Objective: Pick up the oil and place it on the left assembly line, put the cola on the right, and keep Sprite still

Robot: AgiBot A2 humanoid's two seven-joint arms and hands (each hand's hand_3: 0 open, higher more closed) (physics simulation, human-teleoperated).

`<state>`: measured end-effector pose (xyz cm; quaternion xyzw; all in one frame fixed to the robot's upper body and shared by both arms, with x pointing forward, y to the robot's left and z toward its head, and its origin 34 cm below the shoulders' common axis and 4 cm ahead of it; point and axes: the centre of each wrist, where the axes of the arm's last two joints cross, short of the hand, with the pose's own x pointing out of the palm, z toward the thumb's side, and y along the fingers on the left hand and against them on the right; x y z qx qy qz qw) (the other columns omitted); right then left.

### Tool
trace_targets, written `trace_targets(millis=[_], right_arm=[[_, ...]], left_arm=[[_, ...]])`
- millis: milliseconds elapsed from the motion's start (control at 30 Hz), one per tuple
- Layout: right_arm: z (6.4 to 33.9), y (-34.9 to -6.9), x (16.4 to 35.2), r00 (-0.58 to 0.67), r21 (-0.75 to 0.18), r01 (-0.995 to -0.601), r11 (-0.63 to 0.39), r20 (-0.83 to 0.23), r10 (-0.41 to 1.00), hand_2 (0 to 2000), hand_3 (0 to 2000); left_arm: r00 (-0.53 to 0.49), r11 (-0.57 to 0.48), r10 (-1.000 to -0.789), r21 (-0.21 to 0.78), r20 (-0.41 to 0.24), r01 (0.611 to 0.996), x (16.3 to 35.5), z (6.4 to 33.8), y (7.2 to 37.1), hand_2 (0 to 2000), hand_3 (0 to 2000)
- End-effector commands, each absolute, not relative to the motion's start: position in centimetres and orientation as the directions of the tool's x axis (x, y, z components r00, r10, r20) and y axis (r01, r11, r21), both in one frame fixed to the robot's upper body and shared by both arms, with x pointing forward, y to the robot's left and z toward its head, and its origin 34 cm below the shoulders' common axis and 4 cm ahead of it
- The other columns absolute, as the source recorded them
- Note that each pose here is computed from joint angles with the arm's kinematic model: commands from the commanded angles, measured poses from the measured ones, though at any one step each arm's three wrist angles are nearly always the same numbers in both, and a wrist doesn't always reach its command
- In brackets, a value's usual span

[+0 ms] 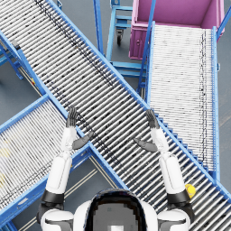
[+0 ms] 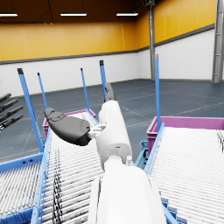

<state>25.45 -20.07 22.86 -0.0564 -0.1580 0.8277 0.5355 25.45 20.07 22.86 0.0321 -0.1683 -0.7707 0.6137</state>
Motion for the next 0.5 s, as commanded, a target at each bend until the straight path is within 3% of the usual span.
trace_targets(millis=[33, 500], right_arm=[[22.86, -20.07, 25.45, -0.420, -0.322, -0.869, -0.377, 0.076, 0.904, 0, 0], [22.86, -20.07, 25.45, -0.420, -0.322, -0.869, -0.377, 0.076, 0.904, 0, 0]], left_arm=[[-0.245, -0.190, -0.957, 0.299, 0.157, 0.935, 25.45, 22.86, 20.07, 0, 0], [-0.245, -0.190, -0.957, 0.299, 0.157, 0.935, 25.45, 22.86, 20.07, 0, 0]])
